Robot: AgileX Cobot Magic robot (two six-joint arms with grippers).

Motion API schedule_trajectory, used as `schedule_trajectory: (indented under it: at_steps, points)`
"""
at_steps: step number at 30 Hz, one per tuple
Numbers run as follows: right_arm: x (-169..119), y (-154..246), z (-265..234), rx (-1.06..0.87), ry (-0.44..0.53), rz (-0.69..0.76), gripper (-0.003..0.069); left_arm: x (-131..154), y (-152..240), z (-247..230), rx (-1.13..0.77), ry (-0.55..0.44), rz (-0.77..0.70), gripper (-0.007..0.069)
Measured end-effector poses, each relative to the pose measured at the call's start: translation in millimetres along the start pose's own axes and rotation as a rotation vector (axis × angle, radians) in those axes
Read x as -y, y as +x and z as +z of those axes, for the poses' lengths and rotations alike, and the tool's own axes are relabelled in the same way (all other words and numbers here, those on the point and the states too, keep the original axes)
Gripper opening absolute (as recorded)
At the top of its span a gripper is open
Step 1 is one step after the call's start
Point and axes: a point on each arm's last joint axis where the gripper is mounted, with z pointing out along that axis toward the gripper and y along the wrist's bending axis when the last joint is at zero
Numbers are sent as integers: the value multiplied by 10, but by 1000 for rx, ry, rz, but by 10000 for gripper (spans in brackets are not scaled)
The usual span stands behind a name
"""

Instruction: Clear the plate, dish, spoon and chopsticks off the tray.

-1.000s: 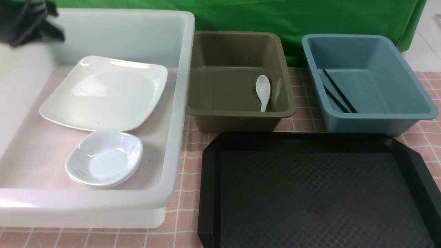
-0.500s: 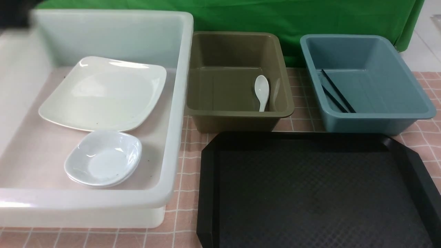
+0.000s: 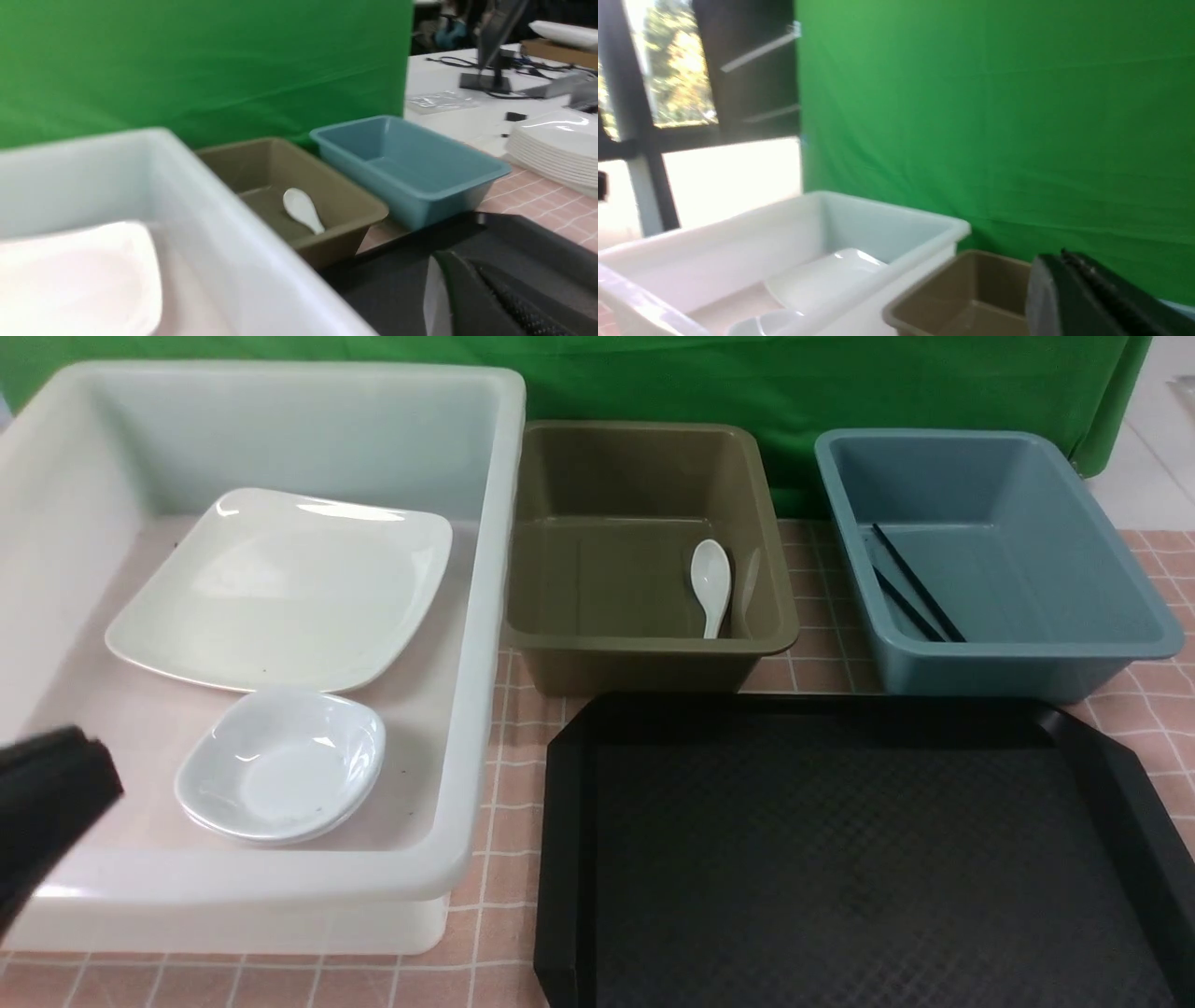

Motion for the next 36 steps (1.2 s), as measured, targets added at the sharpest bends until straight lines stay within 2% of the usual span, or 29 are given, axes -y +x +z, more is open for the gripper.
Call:
schedule_trajectory:
  at_steps: [4,11,22,31,36]
  points:
    - [-39,73,-8,56,-37,9,44,-48,241,-5,78,-33,-66,-3]
    - [-42,62,-11,68,-41,11,88,-73,225,-3,134,-54,-83,-3]
    - [-43,61,-11,69,-41,11,122,-92,234,-2,123,-84,66,-2]
    - [-43,61,-11,69,-41,11,143,-96,234,-2,119,-92,126,-2]
    - [-43,61,-11,69,-41,11,155,-106,250,-3,96,-108,222,-1]
